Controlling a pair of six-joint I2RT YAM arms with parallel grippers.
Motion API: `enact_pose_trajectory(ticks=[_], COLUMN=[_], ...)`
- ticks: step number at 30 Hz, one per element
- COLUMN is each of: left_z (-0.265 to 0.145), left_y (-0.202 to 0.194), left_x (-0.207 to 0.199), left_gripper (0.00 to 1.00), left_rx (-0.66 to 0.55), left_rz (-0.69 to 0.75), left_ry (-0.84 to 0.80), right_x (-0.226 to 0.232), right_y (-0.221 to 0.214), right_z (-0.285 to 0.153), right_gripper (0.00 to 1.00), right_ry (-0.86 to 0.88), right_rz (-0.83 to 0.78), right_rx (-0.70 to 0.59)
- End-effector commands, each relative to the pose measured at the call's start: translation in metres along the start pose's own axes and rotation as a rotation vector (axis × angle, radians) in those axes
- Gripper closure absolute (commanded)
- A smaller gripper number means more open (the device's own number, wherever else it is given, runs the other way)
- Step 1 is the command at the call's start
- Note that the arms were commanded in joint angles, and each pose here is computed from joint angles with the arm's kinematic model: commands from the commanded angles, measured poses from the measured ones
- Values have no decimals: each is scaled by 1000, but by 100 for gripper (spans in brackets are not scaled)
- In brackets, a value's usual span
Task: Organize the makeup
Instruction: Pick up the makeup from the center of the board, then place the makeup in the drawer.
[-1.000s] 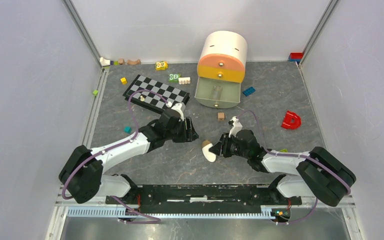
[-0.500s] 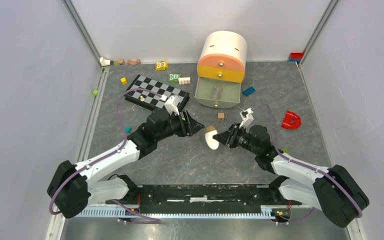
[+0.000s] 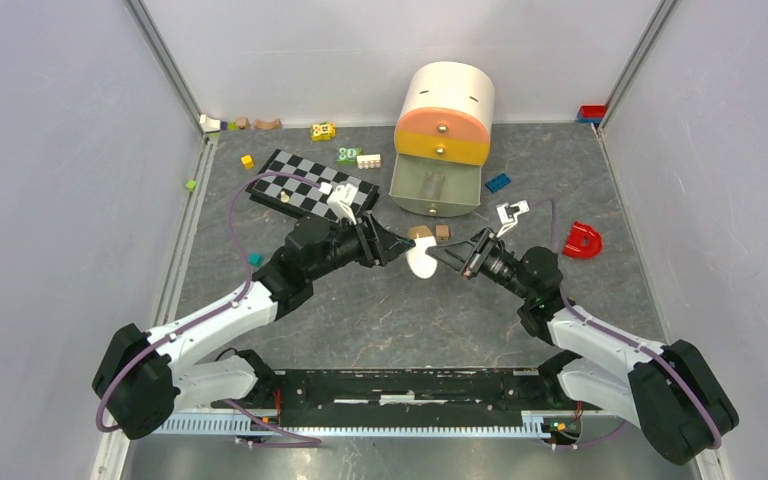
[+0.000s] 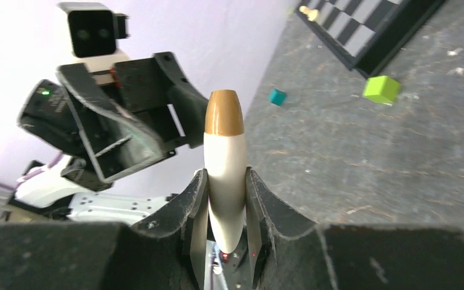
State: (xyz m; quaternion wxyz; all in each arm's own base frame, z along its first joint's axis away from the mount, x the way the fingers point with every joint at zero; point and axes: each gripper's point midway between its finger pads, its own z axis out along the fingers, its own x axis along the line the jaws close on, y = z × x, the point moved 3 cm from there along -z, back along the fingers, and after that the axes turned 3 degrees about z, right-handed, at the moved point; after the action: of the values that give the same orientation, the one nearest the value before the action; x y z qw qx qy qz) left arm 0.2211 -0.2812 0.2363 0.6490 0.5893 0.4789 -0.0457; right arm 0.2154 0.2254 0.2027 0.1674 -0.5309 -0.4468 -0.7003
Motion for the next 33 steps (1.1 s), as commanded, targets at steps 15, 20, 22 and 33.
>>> enact_pose_trajectory(ticks=[15,20,22,33], left_z=[1,4,5,12], left_y=[2,0,0,12], left_x=[-48,-54,-54,-31], left_gripper=[51,64,74,98], left_rx=[-7,-1,-3,-36], left_rz=[-11,-29,-36,-5], left_ry=[-246,-275,-279,-113], right_x=[58,57,54,10], right_y=[17,17,15,45], right_z=[-3,-3,-3,-12], right_gripper=[100,100,100,49], right_ry=[268,264,255,-169], right_rz=[61,61,55,-272], right_rx=[-45,-46,-43,-126])
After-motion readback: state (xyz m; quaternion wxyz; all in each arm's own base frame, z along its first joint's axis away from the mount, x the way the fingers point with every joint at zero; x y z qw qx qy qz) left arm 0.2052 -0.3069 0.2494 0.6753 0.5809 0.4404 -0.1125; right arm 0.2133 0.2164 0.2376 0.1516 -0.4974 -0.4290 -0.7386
